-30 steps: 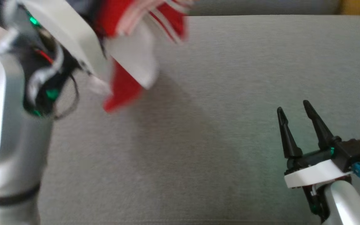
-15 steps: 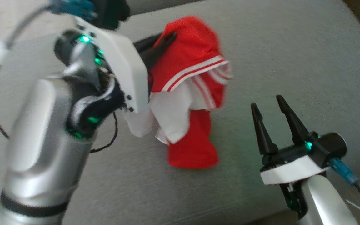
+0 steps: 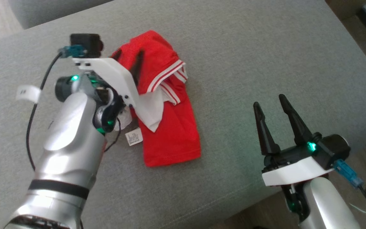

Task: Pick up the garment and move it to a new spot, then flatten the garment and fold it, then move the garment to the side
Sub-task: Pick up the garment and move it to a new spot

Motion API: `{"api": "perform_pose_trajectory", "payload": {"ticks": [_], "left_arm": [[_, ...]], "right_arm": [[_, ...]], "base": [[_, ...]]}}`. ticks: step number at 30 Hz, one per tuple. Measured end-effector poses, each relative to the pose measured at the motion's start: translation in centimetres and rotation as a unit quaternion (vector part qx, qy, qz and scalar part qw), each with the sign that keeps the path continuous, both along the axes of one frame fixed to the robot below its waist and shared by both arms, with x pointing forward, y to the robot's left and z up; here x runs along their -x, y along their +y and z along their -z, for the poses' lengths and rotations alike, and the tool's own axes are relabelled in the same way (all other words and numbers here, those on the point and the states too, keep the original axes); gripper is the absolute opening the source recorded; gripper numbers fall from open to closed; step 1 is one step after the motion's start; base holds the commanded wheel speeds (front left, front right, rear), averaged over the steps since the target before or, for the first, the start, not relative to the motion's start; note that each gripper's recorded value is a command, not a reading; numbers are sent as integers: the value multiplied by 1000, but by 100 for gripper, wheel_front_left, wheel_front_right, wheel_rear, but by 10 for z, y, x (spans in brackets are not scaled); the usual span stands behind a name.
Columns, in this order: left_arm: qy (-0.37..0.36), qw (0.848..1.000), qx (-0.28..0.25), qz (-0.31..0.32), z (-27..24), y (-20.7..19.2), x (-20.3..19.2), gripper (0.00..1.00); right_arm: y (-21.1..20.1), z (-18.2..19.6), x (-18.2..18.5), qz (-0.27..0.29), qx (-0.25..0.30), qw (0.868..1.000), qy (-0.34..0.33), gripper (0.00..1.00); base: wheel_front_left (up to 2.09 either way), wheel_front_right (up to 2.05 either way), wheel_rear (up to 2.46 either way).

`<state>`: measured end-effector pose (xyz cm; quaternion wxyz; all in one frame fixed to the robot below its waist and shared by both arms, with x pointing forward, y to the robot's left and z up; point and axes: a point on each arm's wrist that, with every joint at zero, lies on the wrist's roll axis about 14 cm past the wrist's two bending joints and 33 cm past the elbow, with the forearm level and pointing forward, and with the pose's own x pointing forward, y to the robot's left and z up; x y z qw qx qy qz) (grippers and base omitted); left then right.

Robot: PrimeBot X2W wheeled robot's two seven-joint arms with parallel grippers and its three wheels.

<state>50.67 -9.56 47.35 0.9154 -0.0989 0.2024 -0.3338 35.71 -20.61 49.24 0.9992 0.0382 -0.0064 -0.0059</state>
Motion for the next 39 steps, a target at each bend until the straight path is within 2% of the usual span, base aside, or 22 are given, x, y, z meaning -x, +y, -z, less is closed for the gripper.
{"api": "perform_pose_trajectory", "payload": {"ticks": [5, 7, 9, 16, 17, 25, 30, 39], "left_arm": [[-96, 992, 50, -62, -40, 24, -17, 100], [-133, 985, 75, -86, -58, 37, -16, 100], [-162, 978, 75, -108, -63, 53, -8, 100], [-125, 973, 44, -188, -12, 117, 61, 100], [-125, 973, 44, -188, -12, 117, 61, 100], [-123, 954, -5, -273, 9, 184, 126, 100], [-126, 936, -34, -328, 14, 225, 155, 100], [-125, 920, -63, -367, 21, 262, 194, 100]], "right_arm": [[3, -4, -7, -8, 7, 1000, -8, 100], [5, -6, -8, -11, 5, 1000, -13, 100], [7, -8, -8, -16, 4, 1000, -16, 100], [24, -7, -6, -42, 1, 999, -18, 100], [24, -7, -6, -42, 1, 999, -18, 100], [40, 6, -2, -76, 26, 997, 0, 100], [50, 13, -1, -94, 38, 995, 9, 100], [55, 29, 14, -94, 28, 995, 34, 100]], "base": [[0, 0, 0], [0, 0, 0], [0, 0, 0], [0, 0, 0], [0, 0, 0], [0, 0, 0], [0, 0, 0], [0, 0, 0]]}}
